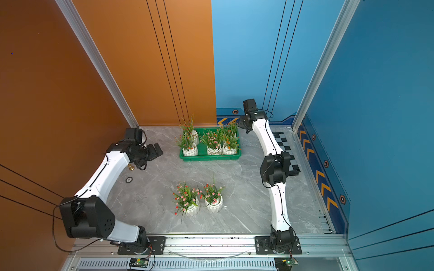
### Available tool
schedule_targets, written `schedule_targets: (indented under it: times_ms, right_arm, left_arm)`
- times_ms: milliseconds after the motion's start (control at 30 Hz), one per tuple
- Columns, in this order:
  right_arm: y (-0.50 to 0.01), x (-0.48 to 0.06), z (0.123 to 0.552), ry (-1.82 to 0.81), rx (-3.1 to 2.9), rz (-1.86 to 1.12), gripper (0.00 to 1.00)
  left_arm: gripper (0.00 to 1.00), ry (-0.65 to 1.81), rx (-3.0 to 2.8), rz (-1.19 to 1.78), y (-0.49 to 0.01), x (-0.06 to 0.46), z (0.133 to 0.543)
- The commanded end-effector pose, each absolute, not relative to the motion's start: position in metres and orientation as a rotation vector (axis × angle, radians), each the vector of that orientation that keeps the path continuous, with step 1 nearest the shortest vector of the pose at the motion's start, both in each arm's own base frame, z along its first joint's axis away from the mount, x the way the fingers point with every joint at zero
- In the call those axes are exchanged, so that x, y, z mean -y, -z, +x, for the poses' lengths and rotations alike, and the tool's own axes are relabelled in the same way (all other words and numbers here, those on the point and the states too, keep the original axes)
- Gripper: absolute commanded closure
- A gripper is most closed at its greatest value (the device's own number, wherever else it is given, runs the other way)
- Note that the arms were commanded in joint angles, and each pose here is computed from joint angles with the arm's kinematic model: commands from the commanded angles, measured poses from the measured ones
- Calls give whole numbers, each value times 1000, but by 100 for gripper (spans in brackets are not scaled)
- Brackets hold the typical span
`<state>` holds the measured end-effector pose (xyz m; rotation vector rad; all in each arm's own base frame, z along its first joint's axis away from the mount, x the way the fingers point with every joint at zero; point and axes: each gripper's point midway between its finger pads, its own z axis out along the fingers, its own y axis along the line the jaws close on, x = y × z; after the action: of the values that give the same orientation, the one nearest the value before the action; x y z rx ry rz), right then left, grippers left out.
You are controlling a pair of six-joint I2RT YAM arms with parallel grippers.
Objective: Put the potted gypsophila into the storage box
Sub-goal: Place the baby's breath potted plant at the storage box, then pick up the baby's breath potted plant from the center of the board.
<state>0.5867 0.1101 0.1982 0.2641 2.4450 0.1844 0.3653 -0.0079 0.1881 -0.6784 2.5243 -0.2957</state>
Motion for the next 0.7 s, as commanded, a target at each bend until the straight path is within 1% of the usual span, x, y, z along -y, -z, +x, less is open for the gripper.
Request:
schedule_targets:
  times_ms: [0, 100, 167, 267, 367, 400, 667]
  right_arm:
    - [-212, -101, 574, -137, -2441, 234, 72]
    - [-214, -98, 559, -123, -2459, 218, 68]
    - [-216, -96, 549, -115, -2472, 207, 62]
    - [-216, -93, 531, -99, -2494, 192, 40]
    - [-219, -89, 511, -90, -2501, 188, 9]
    - [-218, -88, 505, -88, -2505, 188, 0]
    - [-195, -73, 450, -54, -2558, 207, 0]
  left_arm:
    - [2, 319, -2547, -689, -184, 13, 345]
    - [2, 330, -2566, -700, -176, 16, 329]
    - [2, 329, -2579, -699, -172, 18, 318]
    - [2, 326, -2600, -699, -167, 20, 299]
    - [2, 341, -2606, -693, -165, 25, 283]
    - [2, 337, -2627, -697, -158, 27, 274]
    - [2, 360, -2670, -714, -136, 42, 233]
